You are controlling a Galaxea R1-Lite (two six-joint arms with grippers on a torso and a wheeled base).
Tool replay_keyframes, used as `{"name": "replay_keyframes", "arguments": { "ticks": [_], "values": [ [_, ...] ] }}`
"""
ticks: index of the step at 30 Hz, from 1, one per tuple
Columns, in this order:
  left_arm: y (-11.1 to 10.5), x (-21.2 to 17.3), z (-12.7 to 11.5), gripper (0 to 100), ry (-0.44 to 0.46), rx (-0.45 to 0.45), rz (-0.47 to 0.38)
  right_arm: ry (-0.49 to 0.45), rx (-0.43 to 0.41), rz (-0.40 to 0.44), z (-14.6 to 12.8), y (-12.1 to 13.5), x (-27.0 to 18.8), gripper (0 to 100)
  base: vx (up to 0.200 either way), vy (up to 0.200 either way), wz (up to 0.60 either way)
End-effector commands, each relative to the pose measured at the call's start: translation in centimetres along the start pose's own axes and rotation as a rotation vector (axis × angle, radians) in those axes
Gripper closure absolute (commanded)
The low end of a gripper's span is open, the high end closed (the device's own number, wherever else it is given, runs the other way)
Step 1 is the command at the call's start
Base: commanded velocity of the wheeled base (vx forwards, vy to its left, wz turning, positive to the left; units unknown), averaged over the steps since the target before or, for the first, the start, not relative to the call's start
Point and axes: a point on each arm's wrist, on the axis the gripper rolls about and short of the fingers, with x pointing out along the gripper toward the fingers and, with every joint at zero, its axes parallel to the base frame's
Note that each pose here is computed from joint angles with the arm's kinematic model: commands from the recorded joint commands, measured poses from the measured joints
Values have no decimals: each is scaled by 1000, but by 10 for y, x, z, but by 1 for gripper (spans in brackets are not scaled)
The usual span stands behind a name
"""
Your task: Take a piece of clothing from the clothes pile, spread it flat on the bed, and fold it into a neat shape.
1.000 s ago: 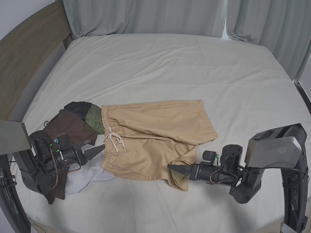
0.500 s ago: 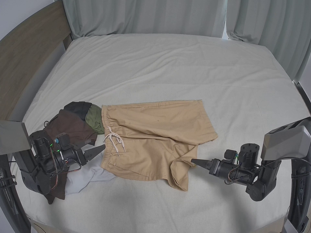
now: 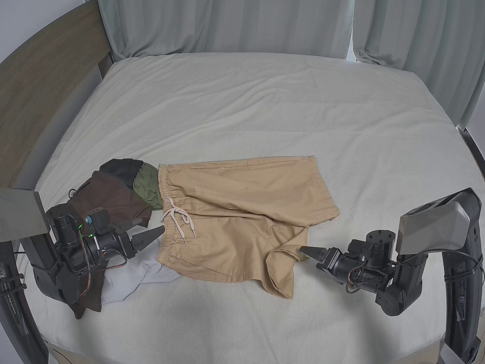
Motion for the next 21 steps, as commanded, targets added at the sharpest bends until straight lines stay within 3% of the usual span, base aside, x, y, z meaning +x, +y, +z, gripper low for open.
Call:
{"name": "replay_keyframes", "arguments": {
  "ticks": [1,11,12,21],
  "values": [
    [0,0,0,0,0,0,1,-5,0,-7,-2,-3,6,0,0,0,0],
    [0,0,0,0,1,-1,0,-47,43,6,-2,2,20,0,0,0,0],
    [0,0,0,0,1,-1,0,-45,43,8,-2,2,20,100,0,0,0],
    [0,0,0,0,1,0,0,-43,48,7,-4,3,21,100,0,0,0]
  ]
}}
